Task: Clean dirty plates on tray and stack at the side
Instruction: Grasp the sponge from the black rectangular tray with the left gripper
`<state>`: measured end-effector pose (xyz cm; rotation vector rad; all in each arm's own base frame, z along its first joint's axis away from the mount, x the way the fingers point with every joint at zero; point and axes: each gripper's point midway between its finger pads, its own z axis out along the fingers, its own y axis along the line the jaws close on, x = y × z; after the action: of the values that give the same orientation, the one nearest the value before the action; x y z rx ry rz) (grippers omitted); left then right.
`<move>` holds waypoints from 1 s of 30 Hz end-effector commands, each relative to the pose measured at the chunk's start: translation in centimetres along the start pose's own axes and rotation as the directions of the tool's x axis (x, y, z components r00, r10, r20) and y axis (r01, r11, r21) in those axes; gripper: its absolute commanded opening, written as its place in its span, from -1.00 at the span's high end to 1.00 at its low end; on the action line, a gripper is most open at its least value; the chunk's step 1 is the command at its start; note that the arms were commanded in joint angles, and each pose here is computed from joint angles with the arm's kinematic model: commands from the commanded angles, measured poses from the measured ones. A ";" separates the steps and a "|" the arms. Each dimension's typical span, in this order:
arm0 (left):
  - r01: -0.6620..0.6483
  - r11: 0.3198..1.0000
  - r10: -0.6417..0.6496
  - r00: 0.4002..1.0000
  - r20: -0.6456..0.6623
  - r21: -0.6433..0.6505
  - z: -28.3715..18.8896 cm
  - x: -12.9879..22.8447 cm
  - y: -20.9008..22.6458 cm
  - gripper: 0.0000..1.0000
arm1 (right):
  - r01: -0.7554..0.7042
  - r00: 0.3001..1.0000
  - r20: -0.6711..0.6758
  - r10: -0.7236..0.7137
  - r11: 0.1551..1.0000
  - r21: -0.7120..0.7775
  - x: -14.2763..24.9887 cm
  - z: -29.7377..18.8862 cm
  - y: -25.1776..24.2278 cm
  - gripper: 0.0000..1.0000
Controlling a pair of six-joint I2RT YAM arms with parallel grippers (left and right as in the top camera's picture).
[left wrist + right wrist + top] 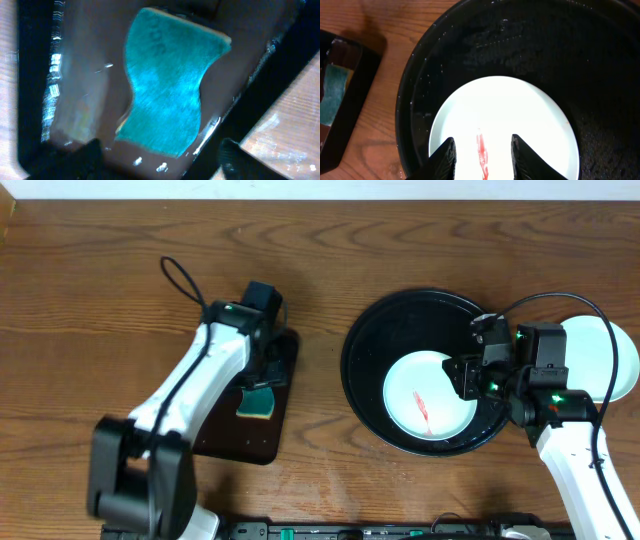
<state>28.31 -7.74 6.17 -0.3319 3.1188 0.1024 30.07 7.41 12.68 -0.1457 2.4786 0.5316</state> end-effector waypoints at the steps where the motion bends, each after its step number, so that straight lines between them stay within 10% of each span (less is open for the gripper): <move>1: 0.002 1.000 -0.004 0.995 -0.099 -0.018 3.3 1.0 -0.1 -0.22 | 0.013 1.000 -0.004 -0.013 1.000 -0.018 -0.1 -0.1 0.5 0.34; 7: 0.005 0.999 -0.010 0.993 -0.120 -0.041 6.4 0.5 -0.2 0.12 | 0.002 1.000 -0.028 -0.002 1.000 -0.014 0.5 -0.1 0.4 0.35; 12: 0.048 0.999 -0.050 0.994 -0.094 -0.026 6.6 -0.8 0.5 0.85 | 0.001 1.000 -0.030 -0.002 1.000 -0.014 0.6 -0.1 0.4 0.39; 17: 0.087 0.996 -0.083 0.988 -0.128 0.027 5.2 -0.5 1.0 0.85 | 0.001 1.000 -0.030 -0.002 1.000 -0.014 0.6 -0.1 0.4 0.43; 19: 0.087 0.993 -0.074 0.986 -0.146 0.084 4.4 -0.2 0.8 0.22 | 0.001 1.000 -0.030 -0.001 1.000 -0.013 0.6 -0.1 0.4 0.46; 22: 0.090 0.988 -0.071 0.986 -0.149 0.125 3.3 -0.2 1.2 -0.06 | 0.001 1.000 -0.030 -0.002 1.000 -0.013 0.6 -0.1 0.4 0.46; 30: 0.078 0.989 -0.068 0.995 -0.079 0.130 3.7 -1.7 2.4 -0.10 | 0.001 1.000 -0.030 -0.002 1.000 -0.013 0.6 -0.1 0.4 0.46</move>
<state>29.34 -5.24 3.18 -0.5037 3.1690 -0.1352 29.41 7.41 12.22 -0.1387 2.5122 0.5388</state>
